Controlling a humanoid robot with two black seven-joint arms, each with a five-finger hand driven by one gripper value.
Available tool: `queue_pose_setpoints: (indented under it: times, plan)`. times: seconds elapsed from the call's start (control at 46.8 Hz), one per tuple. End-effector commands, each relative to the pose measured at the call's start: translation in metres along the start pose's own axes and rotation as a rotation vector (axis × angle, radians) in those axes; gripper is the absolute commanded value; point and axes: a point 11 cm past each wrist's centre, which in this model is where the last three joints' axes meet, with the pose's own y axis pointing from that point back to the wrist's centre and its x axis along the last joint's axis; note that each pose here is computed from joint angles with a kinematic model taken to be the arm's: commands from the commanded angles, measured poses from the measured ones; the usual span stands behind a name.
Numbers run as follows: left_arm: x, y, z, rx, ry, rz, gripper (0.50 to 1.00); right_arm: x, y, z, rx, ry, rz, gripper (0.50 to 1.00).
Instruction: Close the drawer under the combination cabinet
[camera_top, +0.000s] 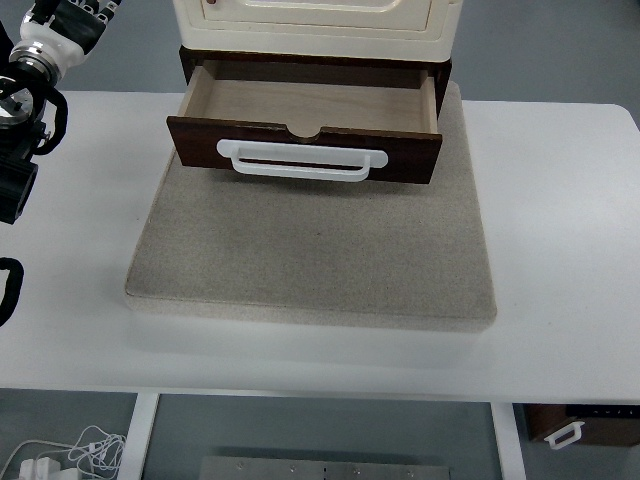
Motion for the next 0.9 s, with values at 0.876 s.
queue_pose_setpoints:
  times: [0.876]
  plan:
    - [-0.009,-0.003,-0.004,0.006,0.007,-0.028,0.996,0.0,0.0,0.0,0.0,0.002,0.0,0.952]
